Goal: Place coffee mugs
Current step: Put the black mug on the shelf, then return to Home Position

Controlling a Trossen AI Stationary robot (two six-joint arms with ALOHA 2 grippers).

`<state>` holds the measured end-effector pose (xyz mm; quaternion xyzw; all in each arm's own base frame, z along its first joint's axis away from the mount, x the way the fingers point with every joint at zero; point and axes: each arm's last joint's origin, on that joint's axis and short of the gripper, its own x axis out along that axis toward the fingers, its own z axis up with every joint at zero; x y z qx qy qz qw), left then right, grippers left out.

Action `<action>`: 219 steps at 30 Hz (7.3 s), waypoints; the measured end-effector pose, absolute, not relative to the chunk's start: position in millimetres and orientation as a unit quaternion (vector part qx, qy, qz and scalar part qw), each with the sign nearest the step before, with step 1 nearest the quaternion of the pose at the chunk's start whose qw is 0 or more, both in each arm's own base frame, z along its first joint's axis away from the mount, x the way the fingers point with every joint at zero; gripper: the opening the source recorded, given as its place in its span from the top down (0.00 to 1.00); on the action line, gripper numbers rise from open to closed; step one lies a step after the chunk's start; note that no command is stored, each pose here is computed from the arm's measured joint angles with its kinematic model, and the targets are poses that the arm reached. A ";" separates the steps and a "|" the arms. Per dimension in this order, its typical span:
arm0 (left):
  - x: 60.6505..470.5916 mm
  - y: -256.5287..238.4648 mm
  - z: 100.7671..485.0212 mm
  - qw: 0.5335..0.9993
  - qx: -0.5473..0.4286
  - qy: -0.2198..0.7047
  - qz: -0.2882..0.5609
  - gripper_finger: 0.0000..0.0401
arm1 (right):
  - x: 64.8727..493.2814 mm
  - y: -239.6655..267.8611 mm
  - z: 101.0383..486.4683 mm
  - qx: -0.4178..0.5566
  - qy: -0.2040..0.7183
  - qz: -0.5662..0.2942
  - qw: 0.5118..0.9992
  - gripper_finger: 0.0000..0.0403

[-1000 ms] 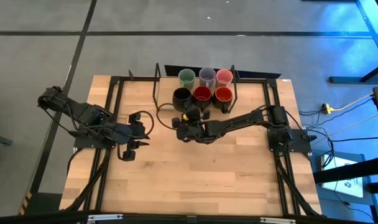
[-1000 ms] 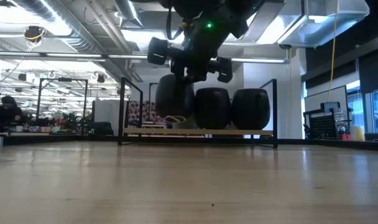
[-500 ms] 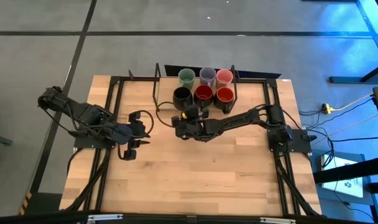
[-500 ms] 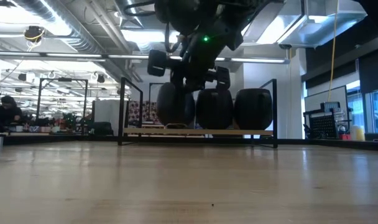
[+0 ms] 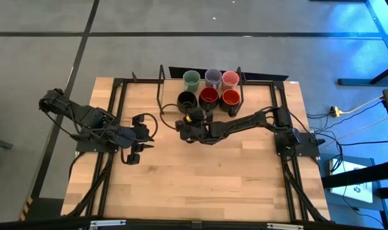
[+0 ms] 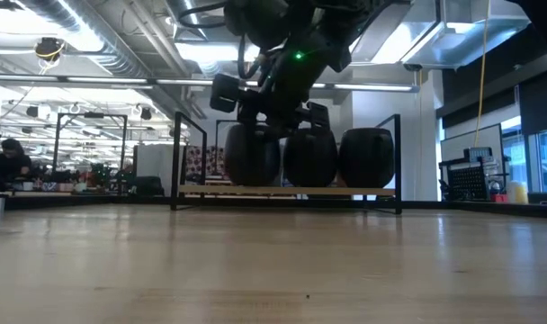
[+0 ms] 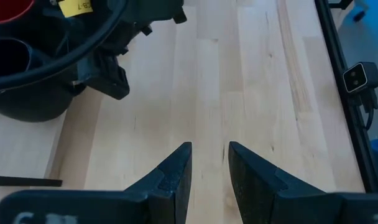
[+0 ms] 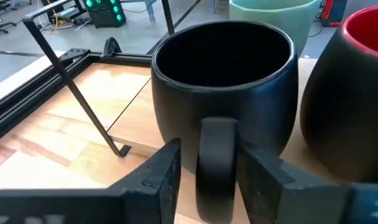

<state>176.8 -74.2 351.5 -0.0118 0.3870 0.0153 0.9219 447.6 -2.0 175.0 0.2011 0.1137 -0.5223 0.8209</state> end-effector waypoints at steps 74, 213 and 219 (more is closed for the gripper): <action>151.8 -54.9 312.8 0.990 -0.065 0.115 -0.046 0.96 | 155.2 75.4 290.3 0.166 0.044 0.031 0.985 1.00; 95.4 -17.6 172.4 0.998 -0.027 -0.034 -0.052 0.96 | 97.6 -6.0 166.8 0.089 -0.008 -0.033 0.995 0.98; 95.4 -17.6 172.4 0.998 -0.027 -0.034 -0.052 0.96 | 97.7 -6.0 166.6 0.089 -0.008 -0.033 0.995 0.98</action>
